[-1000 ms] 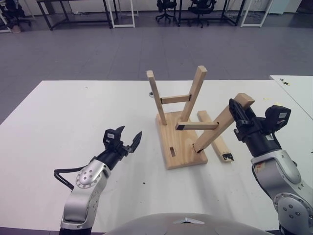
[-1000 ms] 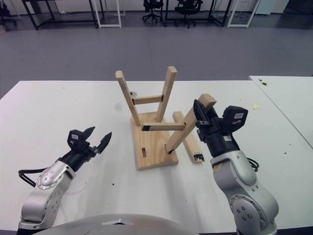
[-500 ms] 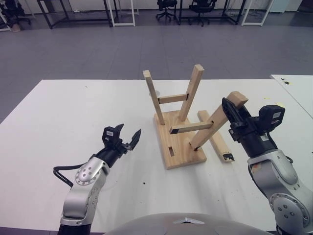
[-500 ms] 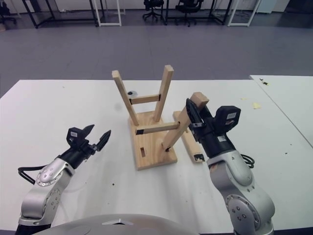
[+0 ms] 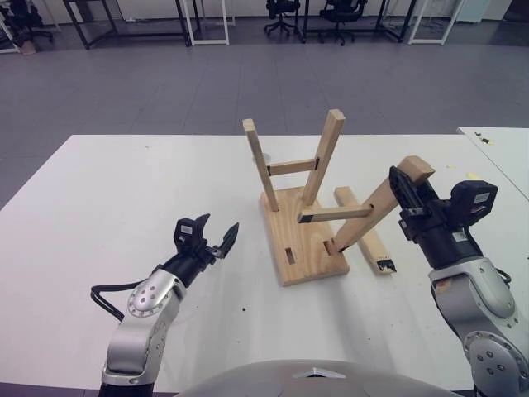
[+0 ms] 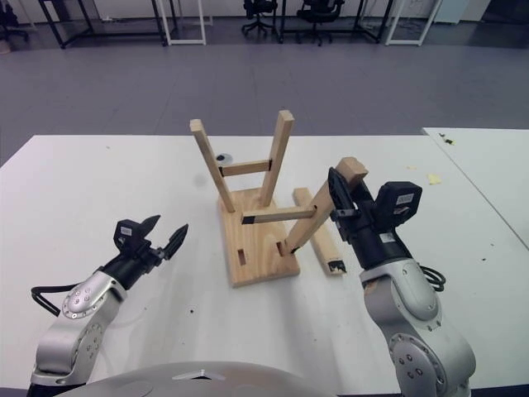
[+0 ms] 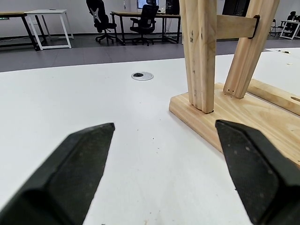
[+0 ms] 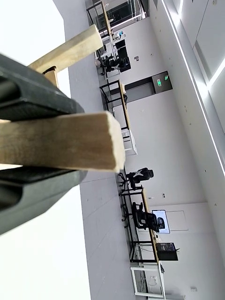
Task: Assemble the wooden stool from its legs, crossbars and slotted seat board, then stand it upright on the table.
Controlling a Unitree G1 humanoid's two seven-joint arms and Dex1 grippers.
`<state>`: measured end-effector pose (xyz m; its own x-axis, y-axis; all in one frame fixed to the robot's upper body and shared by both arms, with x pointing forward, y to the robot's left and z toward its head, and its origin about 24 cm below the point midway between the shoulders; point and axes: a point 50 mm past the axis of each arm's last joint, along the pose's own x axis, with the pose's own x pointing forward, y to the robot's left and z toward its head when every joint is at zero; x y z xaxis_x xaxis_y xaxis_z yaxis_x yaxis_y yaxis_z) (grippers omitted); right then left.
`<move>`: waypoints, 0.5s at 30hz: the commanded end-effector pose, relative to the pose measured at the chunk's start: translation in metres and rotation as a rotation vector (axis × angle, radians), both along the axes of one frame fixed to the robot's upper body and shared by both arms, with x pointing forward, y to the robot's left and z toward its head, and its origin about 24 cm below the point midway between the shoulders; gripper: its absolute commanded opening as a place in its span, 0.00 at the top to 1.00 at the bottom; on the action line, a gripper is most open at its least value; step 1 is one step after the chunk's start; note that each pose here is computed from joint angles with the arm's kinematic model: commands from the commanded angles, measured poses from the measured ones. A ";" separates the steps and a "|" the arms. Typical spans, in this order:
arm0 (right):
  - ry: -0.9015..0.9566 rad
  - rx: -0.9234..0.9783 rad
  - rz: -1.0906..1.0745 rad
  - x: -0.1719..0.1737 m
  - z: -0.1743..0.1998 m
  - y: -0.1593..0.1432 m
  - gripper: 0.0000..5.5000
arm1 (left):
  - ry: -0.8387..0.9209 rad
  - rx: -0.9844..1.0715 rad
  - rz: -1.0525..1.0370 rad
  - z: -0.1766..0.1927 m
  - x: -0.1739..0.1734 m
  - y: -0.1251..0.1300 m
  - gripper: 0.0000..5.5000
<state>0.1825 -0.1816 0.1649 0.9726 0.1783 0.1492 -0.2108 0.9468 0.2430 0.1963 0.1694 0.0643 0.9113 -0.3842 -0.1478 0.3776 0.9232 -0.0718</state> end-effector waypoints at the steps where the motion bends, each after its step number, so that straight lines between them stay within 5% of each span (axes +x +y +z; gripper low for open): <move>1: 0.014 0.073 0.039 0.000 0.006 0.005 0.81 | 0.005 0.002 0.002 -0.001 -0.002 -0.001 0.28; 15: 0.048 0.048 0.035 0.003 -0.004 0.006 0.81 | 0.001 -0.004 -0.003 -0.002 0.001 -0.004 0.28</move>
<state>0.1853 -0.1745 0.1653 0.9669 0.2202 0.1291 -0.2500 0.9191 0.3045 0.1953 0.1642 0.0625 0.9092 -0.3901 -0.1455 0.3806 0.9204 -0.0891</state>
